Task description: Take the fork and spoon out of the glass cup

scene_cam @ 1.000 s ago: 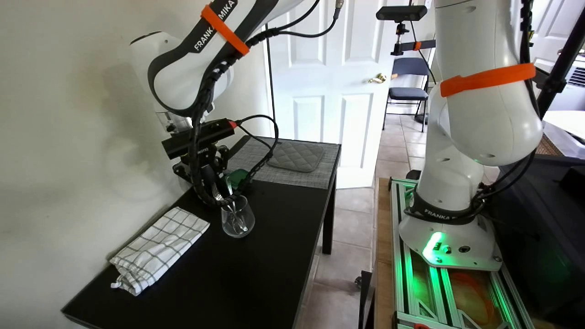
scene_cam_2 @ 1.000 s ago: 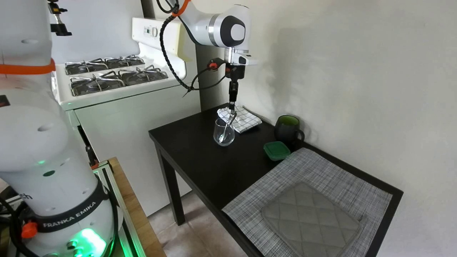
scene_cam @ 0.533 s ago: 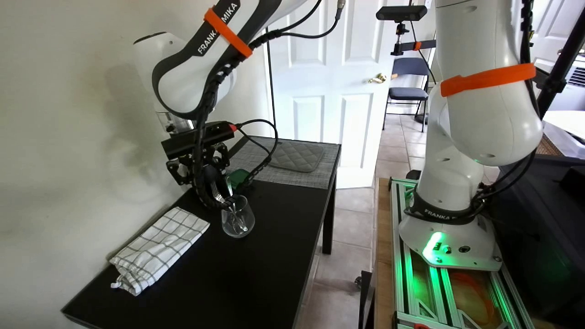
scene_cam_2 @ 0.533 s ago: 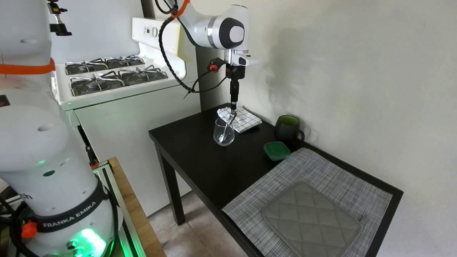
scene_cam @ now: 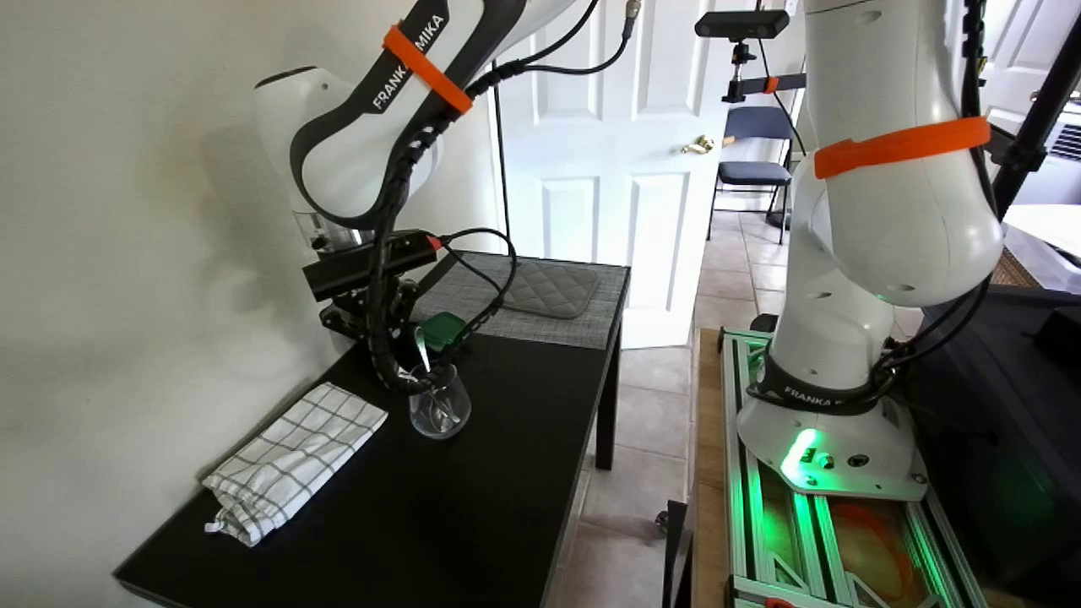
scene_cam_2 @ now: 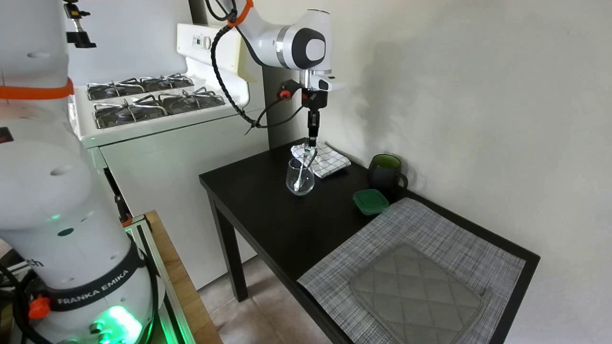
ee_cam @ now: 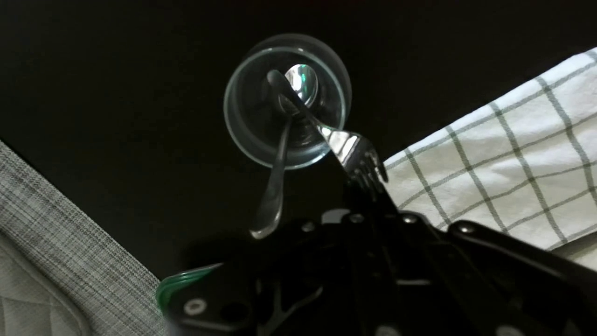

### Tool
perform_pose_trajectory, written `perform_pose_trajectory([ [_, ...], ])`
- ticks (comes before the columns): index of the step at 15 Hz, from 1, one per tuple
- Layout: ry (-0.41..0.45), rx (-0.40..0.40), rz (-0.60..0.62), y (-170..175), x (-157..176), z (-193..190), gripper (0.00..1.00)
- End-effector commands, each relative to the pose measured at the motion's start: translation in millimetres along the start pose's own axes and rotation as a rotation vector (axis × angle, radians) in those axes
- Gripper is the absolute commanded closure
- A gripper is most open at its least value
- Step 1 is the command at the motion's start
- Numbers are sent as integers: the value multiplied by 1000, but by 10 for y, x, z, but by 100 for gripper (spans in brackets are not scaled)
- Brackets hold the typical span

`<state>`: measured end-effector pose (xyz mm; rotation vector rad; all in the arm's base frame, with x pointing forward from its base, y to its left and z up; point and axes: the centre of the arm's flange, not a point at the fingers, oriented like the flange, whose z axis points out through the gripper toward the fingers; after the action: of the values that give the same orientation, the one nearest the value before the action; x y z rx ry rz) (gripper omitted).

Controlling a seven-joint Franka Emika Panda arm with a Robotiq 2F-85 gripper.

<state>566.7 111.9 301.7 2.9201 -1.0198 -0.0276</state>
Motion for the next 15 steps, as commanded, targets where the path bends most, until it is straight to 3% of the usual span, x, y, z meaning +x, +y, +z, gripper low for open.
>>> perform_pose_trajectory([
  [1,20,9,3,64,-95,6,100],
  [13,18,15,1,81,-98,-51,99],
  [15,17,11,-1,84,-99,-47,71],
])
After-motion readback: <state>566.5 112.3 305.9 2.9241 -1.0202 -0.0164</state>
